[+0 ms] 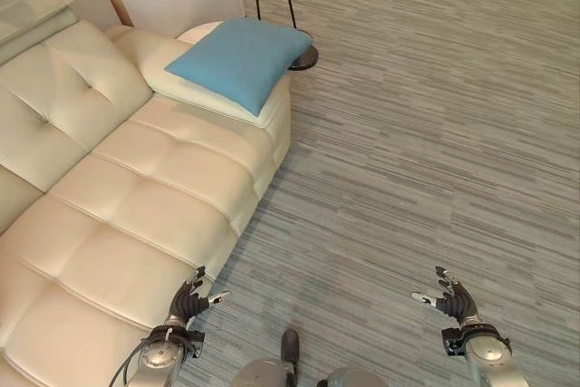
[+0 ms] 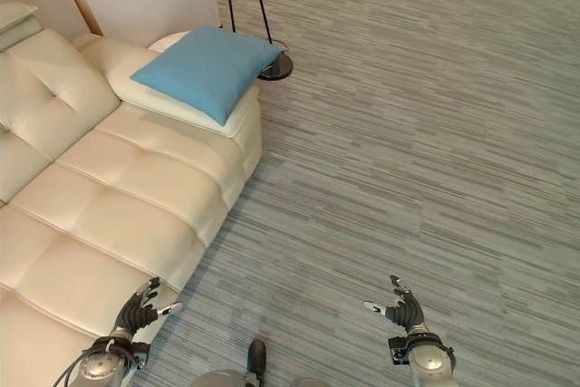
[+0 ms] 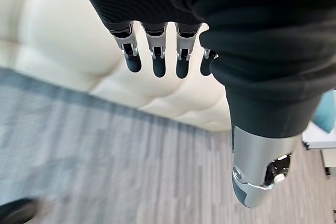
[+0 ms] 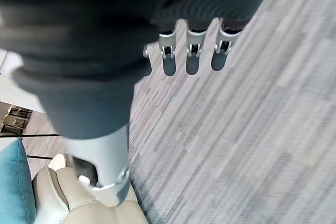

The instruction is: Pick up all the scattered cushions and arrange them neatly on the sofa.

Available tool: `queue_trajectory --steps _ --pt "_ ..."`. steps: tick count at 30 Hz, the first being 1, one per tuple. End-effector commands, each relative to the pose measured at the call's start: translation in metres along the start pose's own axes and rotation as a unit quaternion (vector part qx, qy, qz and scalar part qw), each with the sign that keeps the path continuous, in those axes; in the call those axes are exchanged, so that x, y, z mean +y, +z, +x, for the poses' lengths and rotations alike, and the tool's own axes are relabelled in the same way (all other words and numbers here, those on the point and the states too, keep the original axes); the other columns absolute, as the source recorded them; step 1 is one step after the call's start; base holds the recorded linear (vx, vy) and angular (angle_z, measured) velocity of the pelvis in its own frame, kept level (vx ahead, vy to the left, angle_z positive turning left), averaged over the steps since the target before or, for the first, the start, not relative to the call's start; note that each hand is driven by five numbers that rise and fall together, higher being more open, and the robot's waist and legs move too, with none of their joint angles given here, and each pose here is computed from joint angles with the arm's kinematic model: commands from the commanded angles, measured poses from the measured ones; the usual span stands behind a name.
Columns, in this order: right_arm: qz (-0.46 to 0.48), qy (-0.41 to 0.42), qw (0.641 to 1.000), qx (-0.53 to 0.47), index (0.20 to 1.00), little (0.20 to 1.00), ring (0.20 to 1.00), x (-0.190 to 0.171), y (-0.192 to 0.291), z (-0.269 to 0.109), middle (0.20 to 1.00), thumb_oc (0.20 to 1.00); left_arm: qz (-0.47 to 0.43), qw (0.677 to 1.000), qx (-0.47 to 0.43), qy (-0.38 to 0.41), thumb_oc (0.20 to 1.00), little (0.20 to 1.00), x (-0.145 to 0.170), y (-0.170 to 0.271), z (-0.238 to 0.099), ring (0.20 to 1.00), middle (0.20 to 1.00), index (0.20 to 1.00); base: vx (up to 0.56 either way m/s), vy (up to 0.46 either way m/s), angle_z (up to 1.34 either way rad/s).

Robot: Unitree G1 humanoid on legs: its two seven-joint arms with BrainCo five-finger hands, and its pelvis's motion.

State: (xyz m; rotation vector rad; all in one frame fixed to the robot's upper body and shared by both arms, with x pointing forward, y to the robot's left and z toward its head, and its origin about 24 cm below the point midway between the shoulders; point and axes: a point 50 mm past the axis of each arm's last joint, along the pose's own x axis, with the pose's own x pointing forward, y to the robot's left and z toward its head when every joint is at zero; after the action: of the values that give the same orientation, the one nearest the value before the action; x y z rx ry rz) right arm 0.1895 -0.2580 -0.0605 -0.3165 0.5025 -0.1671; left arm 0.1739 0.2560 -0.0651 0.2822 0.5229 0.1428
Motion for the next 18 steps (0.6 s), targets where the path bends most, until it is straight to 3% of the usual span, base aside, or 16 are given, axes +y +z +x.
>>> queue_trajectory --steps 1,18 --pt "0.01 -0.016 0.998 -0.056 1.0 1.0 1.0 -0.009 0.025 0.007 1.0 1.0 0.023 0.998 -0.059 0.019 1.0 1.0 0.014 0.023 0.004 1.0 1.0 1.0 0.28 0.084 0.28" --pt "0.02 -0.042 0.997 -0.06 1.0 1.0 1.0 -0.025 0.022 0.0 1.0 1.0 0.021 0.998 -0.058 -0.001 1.0 1.0 0.002 0.025 0.01 1.0 1.0 1.0 0.37 -0.131 0.45"
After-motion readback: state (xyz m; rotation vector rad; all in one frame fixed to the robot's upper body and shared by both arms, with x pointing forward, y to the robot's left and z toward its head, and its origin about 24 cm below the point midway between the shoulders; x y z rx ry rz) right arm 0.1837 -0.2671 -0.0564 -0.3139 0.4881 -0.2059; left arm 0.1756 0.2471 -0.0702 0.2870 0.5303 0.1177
